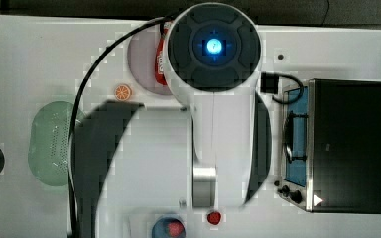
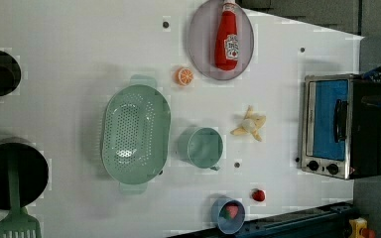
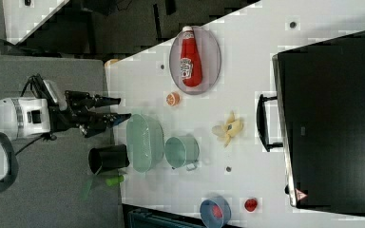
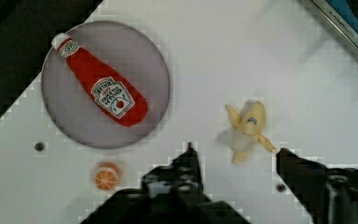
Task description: Pick banana from table and place on oven.
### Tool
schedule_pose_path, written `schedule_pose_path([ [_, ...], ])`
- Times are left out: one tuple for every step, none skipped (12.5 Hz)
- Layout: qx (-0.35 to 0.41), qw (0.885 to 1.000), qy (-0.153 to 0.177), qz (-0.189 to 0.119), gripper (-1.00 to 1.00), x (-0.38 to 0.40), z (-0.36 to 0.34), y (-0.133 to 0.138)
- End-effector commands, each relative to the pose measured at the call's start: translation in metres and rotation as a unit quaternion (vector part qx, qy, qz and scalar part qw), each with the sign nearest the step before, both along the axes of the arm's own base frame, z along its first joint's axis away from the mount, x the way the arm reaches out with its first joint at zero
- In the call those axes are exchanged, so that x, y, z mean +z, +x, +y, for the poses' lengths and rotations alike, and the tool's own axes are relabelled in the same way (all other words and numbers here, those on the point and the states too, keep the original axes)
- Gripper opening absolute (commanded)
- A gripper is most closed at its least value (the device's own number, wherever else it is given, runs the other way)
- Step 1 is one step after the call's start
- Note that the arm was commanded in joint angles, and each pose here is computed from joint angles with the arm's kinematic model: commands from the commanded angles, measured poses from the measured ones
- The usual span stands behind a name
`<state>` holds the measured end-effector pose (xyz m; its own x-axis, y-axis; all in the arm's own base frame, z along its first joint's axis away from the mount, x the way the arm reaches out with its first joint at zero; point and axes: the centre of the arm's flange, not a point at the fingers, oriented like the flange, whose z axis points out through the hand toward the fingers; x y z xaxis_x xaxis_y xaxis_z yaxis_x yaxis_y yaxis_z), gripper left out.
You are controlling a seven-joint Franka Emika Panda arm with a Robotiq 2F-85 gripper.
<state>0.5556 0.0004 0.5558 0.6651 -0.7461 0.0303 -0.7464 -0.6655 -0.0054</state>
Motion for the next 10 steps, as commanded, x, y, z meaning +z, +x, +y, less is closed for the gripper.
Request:
schedule_pose_path([
  [-0.045, 0.999, 0.010, 0.001, 0.59, 0.055, -0.039, -0.130],
  [-0.045, 0.999, 0.010, 0.001, 0.81, 0.055, -0.039, -0.130],
  [-0.044, 0.999, 0.010, 0.001, 1.00, 0.055, -0.039, -0.130],
  [-0.044, 0.999, 0.010, 0.003, 1.00, 0.053, -0.039, -0.129],
  [-0.044, 0.999, 0.009, 0.006, 1.00, 0.049, -0.039, -0.126],
  [-0.044, 0.999, 0.009, 0.014, 1.00, 0.040, -0.039, -0.123],
  [-0.044, 0.999, 0.009, 0.021, 1.00, 0.028, -0.038, -0.117],
  [-0.043, 0.999, 0.008, 0.027, 1.00, 0.013, -0.038, -0.111],
  [-0.043, 0.999, 0.008, 0.031, 1.00, -0.005, -0.038, -0.104],
  [-0.043, 0.999, 0.007, 0.033, 1.00, -0.024, -0.038, -0.097],
])
